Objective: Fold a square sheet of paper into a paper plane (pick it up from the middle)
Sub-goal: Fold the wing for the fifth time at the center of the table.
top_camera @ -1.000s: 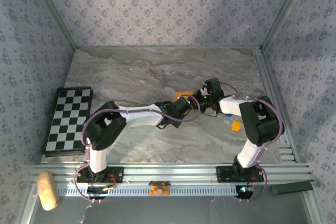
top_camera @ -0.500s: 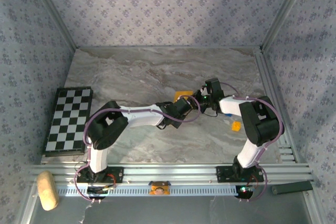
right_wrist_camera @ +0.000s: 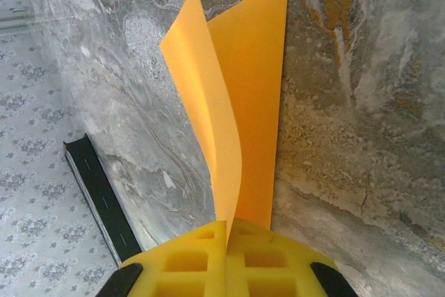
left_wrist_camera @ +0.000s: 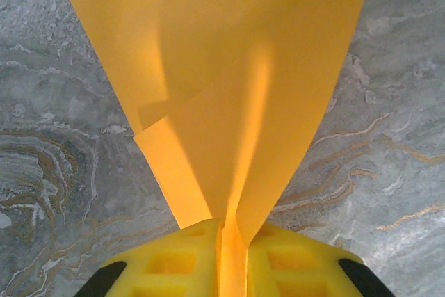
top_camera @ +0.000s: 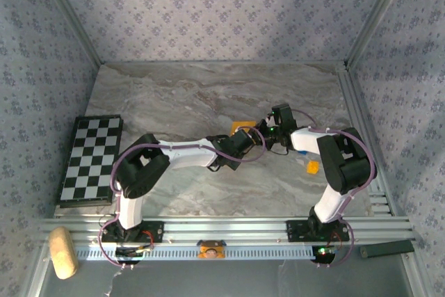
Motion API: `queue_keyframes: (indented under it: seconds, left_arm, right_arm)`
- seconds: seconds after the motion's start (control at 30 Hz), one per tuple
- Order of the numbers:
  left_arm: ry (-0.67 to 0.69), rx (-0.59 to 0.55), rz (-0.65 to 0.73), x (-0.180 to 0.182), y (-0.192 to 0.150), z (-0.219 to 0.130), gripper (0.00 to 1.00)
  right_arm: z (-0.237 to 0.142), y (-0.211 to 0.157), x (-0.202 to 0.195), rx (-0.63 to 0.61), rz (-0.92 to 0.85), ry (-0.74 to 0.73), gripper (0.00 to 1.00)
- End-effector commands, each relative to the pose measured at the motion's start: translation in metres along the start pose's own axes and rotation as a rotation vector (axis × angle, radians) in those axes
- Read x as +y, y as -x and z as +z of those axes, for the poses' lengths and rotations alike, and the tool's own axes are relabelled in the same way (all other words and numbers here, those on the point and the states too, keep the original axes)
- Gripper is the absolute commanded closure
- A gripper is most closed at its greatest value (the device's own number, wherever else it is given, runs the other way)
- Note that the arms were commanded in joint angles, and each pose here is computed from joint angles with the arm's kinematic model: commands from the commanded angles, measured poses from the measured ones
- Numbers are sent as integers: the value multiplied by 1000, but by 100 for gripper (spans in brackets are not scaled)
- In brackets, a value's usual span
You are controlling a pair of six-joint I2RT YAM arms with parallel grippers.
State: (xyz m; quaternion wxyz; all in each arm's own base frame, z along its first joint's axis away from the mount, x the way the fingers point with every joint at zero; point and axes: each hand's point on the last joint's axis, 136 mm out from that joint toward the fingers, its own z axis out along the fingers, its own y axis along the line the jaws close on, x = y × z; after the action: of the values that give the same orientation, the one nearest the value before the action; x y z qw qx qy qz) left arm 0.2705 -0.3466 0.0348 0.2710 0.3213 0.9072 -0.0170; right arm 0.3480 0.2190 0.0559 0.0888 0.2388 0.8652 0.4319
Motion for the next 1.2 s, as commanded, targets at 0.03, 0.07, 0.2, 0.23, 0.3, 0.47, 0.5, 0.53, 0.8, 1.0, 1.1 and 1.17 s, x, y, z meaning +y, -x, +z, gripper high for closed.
queue_keyframes:
  seconds: [0.03, 0.07, 0.2, 0.23, 0.3, 0.47, 0.5, 0.53, 0.8, 1.0, 1.1, 1.17]
  left_arm:
    - [-10, -48, -19, -1, 12, -9, 84]
    - [-11, -48, -20, -1, 11, -8, 84]
    - [-15, -61, -23, -1, 12, -10, 83]
    - [-16, -66, -24, -1, 12, -11, 83]
    - [-12, -69, -24, 0, 12, -11, 83]
    - [0, -40, -11, 1, 7, -6, 90]
    - [4, -37, -9, 1, 5, -5, 91]
    - [6, -37, -9, 2, 5, -5, 92]
    - [6, -65, -19, 3, 13, -12, 85]
    - [-8, -88, -26, 2, 16, -16, 82]
    - [-8, -90, -30, 3, 15, -16, 82]
    - [-10, -91, -30, 3, 14, -16, 82]
  right_arm:
    - [-4, 0, 6, 1, -16, 9, 98]
    - [-4, 0, 7, -1, -16, 10, 98]
    - [-4, 0, 7, 0, -16, 13, 98]
    - [-4, 0, 7, 0, -15, 12, 99]
    - [-4, 1, 7, -4, -12, 15, 99]
    - [-3, 1, 7, -4, -8, 18, 99]
    - [-3, 1, 7, -2, -8, 19, 99]
    - [-4, 1, 8, -2, -8, 19, 99]
    - [-4, 0, 6, -1, -9, 16, 98]
    - [-4, 1, 6, -4, -6, 14, 98]
    - [-4, 1, 6, -4, -6, 15, 98]
    - [-4, 1, 6, -5, -5, 16, 99]
